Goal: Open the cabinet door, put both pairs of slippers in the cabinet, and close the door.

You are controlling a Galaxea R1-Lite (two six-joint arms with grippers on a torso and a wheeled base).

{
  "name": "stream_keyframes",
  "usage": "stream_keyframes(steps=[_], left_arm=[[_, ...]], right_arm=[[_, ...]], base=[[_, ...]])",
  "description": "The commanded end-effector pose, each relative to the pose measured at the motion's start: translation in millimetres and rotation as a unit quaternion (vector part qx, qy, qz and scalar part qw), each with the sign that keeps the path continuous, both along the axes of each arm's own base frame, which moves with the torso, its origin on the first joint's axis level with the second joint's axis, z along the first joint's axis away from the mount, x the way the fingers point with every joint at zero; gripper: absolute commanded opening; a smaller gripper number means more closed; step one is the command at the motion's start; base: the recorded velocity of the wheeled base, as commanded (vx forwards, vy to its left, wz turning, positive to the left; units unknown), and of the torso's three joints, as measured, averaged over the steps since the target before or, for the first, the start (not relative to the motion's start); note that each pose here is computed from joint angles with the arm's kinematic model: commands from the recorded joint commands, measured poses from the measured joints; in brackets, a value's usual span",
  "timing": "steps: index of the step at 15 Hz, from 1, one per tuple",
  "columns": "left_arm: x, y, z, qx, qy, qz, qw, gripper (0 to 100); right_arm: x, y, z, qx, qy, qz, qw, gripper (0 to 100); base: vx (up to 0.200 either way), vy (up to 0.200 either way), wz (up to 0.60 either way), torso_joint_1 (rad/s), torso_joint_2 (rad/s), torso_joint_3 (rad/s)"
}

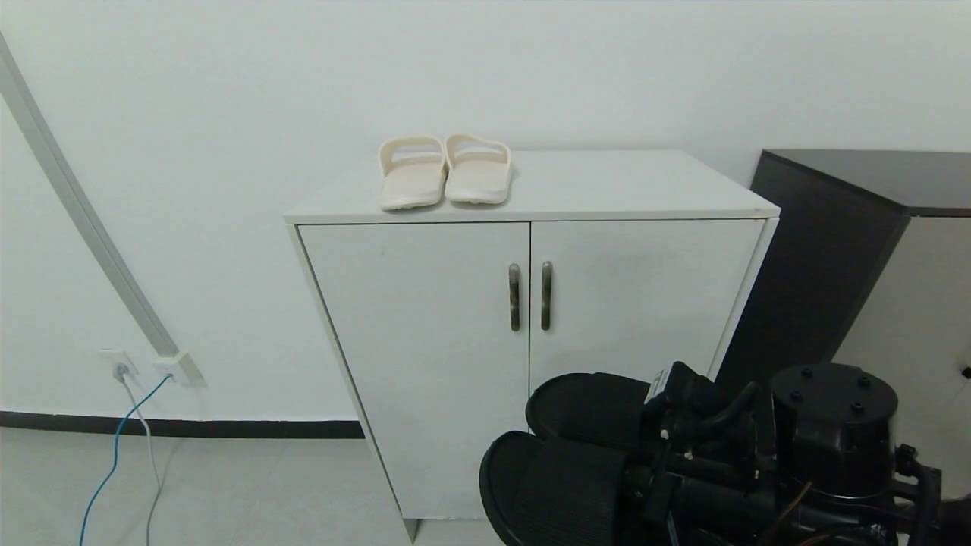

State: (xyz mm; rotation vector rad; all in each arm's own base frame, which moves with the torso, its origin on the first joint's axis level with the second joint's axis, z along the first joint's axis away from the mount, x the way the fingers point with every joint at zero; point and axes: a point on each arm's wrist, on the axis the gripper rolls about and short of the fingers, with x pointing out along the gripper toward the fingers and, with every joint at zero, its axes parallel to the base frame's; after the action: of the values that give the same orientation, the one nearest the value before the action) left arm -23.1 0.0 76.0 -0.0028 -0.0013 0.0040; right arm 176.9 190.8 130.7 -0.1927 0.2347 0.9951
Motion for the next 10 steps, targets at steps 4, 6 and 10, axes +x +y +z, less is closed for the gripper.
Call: stream_keyframes(steps=[4,6,10], left_arm=[[0.1,0.0,0.0,0.001,0.001,0.0,1.0,100],[0.1,0.0,-0.1,0.001,0.001,0.0,1.0,100],[0.1,0.0,0.0,0.001,0.001,0.0,1.0,100]], right_arm=[[-2.4,0.1,-2.1,-0.003,0.003,0.004,1.0,0],[-2.7,-0.3,-2.8,-0.004,0.004,0.004,1.0,0],[-3.7,-1.3,-3.7,-0.005,0.004,0.004,1.0,0]], base=[[0.0,0.0,0.0,-0.099,0.45,0.353],[0.0,0.0,0.0,-0.049,0.44,0.376],[0.0,0.0,0.0,-0.018,0.33,0.3]])
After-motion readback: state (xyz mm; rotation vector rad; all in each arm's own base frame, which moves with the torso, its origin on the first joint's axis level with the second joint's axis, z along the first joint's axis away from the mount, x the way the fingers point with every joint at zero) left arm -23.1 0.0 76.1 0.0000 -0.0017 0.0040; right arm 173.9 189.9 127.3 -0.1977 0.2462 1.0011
